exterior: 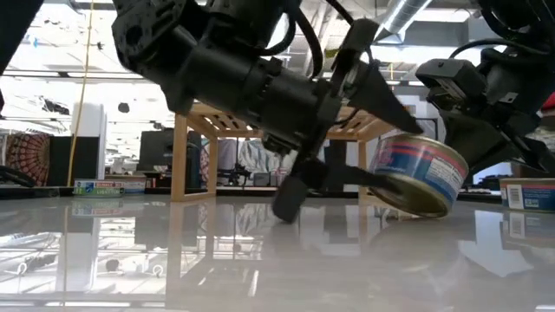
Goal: Stack canned seafood by type on shelf
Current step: Put the blue tuna can on the shelf aligned with the other blue tuna can
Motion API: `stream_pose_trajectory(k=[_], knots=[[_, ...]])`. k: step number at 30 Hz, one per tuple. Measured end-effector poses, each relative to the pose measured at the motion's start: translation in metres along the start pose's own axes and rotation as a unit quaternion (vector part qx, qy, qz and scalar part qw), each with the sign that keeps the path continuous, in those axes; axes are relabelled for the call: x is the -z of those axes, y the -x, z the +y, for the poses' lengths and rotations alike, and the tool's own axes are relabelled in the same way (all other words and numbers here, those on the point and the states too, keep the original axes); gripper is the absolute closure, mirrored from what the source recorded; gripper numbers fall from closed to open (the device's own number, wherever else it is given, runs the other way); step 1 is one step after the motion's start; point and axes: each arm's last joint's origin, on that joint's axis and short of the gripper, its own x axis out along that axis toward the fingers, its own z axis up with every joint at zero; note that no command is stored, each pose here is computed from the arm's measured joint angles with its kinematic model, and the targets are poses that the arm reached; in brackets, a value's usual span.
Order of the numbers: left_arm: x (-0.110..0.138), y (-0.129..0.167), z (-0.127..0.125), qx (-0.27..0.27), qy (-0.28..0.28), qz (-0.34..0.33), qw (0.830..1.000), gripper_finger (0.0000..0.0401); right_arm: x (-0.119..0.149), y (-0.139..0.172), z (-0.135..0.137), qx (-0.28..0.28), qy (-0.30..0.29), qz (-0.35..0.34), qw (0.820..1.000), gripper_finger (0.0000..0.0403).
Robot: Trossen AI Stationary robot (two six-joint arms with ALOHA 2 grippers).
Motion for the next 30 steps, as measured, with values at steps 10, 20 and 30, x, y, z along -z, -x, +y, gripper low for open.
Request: stream_pose_trajectory(k=[10,20,30], knots=[[-0.003,-0.005,0.003,0.02,0.014,0.011,1.0,0.015,0.003,0.001,0.001,-0.005,0.005,0.011,1.0,0.038],[-0.003,-0.006,0.003,0.015,0.02,0.021,0.999,0.0211,0.006,0.003,0.002,-0.009,0.015,0.005,1.0,0.038],[-0.003,-0.006,0.003,0.019,0.013,0.042,0.999,0.0211,0.009,0.01,0.007,-0.021,0.043,0.01,0.999,0.038]])
